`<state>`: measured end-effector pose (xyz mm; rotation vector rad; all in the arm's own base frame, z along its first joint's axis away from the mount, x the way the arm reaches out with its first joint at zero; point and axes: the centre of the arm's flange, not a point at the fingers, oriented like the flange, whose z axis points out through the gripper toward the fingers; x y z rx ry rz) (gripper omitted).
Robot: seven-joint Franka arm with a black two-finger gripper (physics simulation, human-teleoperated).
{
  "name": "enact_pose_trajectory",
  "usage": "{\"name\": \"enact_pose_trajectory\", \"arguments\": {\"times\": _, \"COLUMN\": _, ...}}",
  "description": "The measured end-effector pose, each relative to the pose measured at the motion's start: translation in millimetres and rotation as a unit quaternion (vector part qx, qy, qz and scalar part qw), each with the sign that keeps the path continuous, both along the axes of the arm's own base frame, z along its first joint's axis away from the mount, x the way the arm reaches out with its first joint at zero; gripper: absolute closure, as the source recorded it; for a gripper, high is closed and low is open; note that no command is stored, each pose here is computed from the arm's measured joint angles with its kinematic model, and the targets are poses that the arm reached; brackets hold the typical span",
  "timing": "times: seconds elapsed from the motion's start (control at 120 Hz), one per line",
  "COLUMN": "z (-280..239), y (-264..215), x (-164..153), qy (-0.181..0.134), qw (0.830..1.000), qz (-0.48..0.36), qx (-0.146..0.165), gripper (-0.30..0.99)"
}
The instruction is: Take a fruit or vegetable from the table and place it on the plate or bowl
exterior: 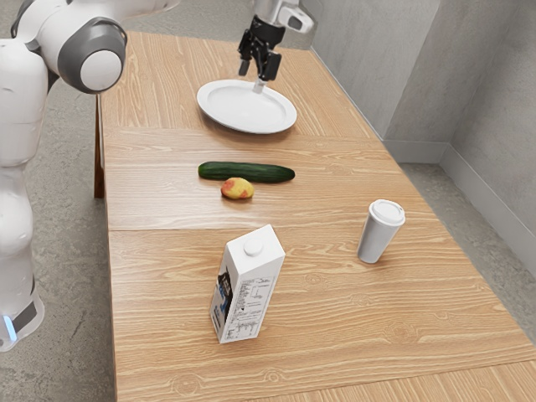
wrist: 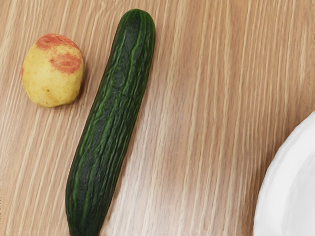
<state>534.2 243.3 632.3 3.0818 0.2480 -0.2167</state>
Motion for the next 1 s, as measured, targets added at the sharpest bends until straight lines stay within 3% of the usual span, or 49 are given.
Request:
{"name": "enact_pose_trajectory", "arguments": {"times": 0.2, "z": 9, "y": 7, "x": 0, "qy": -0.026, "qw": 1.0, "qz": -0.016, "qx": 0.003, "gripper": 0.0}}
{"name": "enact_pose_trajectory", "arguments": {"times": 0.292, "z": 103, "y": -2, "x": -31, "qy": -0.117, "qw": 0.992, "qz": -0.024, "qx": 0.035, "gripper": 0.0}}
{"name": "enact_pose_trajectory", "arguments": {"times": 0.367, "z": 132, "y": -18, "x": -40, "qy": -0.158, "qw": 0.986, "qz": -0.043, "qx": 0.021, "gripper": 0.0}}
{"name": "enact_pose_trajectory", "arguments": {"times": 0.533, "z": 122, "y": -47, "x": -15, "qy": -0.181, "qw": 0.979, "qz": -0.079, "qx": -0.041, "gripper": 0.0}}
{"name": "enact_pose_trajectory", "arguments": {"times": 0.608, "z": 85, "y": -46, "x": 8, "qy": -0.162, "qw": 0.98, "qz": -0.081, "qx": -0.076, "gripper": 0.0}}
{"name": "enact_pose_trajectory", "arguments": {"times": 0.708, "z": 3, "y": -76, "x": 42, "qy": -0.103, "qw": 0.985, "qz": -0.102, "qx": -0.091, "gripper": 0.0}}
{"name": "enact_pose_trajectory", "arguments": {"times": 0.808, "z": -58, "y": -100, "x": 59, "qy": -0.068, "qw": 0.988, "qz": -0.118, "qx": -0.079, "gripper": 0.0}}
{"name": "enact_pose_trajectory", "arguments": {"times": 1.0, "z": -105, "y": -90, "x": 75, "qy": -0.051, "qw": 0.991, "qz": -0.118, "qx": -0.038, "gripper": 0.0}}
